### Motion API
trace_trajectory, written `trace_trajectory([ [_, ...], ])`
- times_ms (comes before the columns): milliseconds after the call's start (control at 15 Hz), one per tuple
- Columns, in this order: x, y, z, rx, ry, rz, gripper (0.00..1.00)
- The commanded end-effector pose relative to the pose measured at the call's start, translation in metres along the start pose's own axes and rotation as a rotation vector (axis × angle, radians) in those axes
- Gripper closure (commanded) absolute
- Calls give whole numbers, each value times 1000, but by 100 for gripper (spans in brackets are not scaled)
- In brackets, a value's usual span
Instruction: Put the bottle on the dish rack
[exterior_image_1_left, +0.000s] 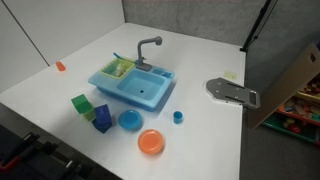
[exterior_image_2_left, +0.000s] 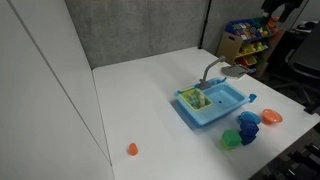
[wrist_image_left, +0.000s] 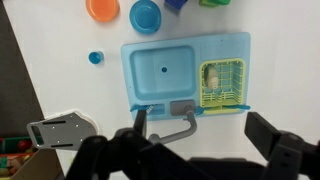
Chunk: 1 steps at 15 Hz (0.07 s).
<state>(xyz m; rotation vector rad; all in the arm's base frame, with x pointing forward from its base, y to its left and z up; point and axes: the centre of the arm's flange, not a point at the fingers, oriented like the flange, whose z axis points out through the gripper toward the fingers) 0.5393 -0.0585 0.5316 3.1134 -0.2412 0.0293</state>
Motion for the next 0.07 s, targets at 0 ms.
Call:
trace_trajectory([
  [0, 0, 0, 1, 0, -3, 0, 0],
])
